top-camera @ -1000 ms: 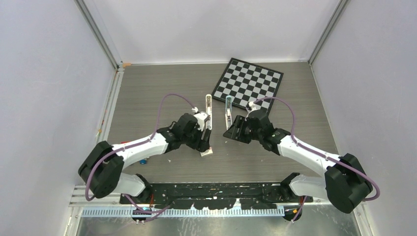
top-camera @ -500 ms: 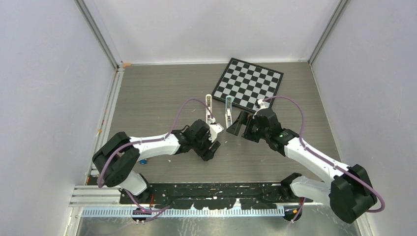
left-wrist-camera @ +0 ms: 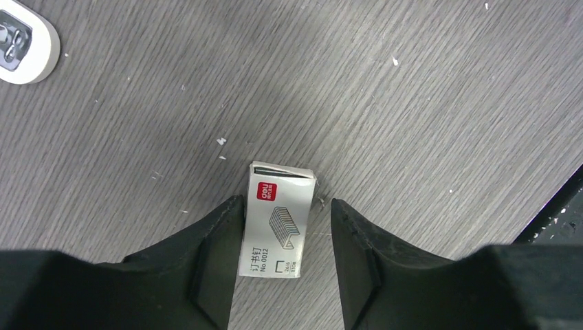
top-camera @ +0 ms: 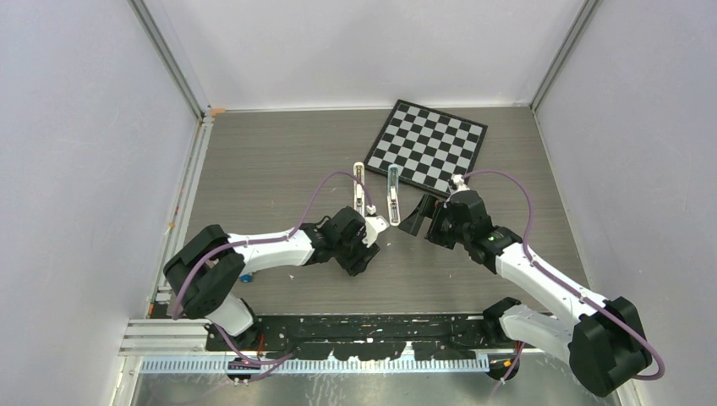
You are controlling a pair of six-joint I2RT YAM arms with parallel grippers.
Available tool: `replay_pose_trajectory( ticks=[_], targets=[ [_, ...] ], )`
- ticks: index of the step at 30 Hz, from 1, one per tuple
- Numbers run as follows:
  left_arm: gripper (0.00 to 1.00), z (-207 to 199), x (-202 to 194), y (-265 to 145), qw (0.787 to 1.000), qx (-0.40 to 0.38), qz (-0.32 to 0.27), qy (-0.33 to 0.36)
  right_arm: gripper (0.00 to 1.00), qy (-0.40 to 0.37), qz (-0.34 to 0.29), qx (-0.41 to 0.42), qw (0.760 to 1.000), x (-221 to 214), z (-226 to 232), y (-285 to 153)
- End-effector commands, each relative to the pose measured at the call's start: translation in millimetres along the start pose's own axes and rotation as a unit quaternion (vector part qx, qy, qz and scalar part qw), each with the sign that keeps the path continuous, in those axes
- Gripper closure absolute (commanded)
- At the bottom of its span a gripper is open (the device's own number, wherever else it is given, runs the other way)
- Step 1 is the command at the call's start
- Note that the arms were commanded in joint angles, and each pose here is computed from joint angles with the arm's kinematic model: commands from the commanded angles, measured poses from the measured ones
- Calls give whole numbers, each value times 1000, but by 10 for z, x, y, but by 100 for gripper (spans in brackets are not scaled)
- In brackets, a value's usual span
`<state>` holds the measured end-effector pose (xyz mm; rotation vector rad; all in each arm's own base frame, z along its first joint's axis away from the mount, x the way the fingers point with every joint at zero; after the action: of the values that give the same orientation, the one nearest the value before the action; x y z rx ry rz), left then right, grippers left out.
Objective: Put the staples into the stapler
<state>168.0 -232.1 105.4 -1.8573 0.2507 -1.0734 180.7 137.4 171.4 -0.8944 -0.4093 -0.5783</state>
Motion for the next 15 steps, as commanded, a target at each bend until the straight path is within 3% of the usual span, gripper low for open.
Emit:
replay_pose_trajectory(
  ticks=[1,10,15],
  targets=[
    [54,-28,29,-59,1000,1,-4,6,0,0,-17,4,1000,62,11,-51],
    [55,-6,-2,-35,1000,21,-1,0,0,8,-18,8,1000,45,-2,-87],
    [63,-12,-8,-46,1000,25,-18,-7,0,12,-8,18,1000,9,-4,-75]
  ],
)
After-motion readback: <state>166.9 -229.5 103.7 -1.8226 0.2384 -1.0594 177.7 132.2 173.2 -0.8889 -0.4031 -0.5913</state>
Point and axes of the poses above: each gripper's point midway between its finger pads, its own y axis out along the fingers, its own z axis along the line the jaws close on, x = y × z, the point moved 10 cm from there along -y, back along the fingers, and after that the axes turned 7 degrees about -y, right-handed, at the moved point
